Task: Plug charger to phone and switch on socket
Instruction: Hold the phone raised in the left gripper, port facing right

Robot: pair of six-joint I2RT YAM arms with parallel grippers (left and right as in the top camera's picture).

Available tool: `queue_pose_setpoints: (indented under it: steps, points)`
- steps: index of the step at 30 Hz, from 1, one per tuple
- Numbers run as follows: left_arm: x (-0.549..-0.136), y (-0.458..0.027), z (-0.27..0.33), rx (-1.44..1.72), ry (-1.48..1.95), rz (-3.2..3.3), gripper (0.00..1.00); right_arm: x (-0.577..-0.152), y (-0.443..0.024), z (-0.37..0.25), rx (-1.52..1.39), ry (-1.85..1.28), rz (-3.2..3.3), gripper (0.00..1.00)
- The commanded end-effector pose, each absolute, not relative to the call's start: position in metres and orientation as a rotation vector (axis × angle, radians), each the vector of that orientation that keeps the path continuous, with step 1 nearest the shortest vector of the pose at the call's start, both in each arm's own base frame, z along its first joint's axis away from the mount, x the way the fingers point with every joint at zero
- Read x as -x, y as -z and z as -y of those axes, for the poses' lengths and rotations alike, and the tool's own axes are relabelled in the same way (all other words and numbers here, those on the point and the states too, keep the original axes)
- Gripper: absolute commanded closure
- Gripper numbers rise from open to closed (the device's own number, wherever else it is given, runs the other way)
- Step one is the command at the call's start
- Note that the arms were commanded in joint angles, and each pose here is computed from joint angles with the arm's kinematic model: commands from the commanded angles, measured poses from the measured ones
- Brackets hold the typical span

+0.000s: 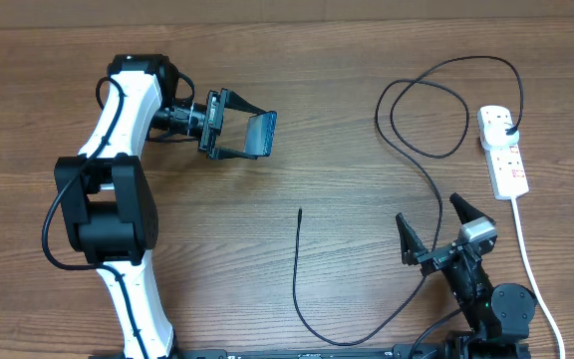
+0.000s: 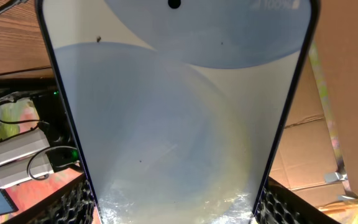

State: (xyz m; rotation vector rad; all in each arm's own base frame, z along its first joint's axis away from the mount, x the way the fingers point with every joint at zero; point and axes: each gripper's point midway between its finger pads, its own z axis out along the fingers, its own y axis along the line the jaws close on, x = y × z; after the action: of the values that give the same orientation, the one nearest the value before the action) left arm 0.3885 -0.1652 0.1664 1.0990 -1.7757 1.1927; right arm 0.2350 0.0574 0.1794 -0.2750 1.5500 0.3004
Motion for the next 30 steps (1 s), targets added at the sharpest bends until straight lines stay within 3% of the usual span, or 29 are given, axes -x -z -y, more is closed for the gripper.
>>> queue_pose_setpoints:
  steps: [1,30]
  points:
    - [-0.393,-0.178,0.170,-1.049,-1.255,1.794,0.96,-0.235,-0.177,-0.058,0.274,-0.299,-1.550,0.00]
    - [-0.378,-0.101,0.119,-1.182,-0.718,2.233,0.96,-0.235,-0.177,-0.058,0.274,-0.299,-1.550,0.00]
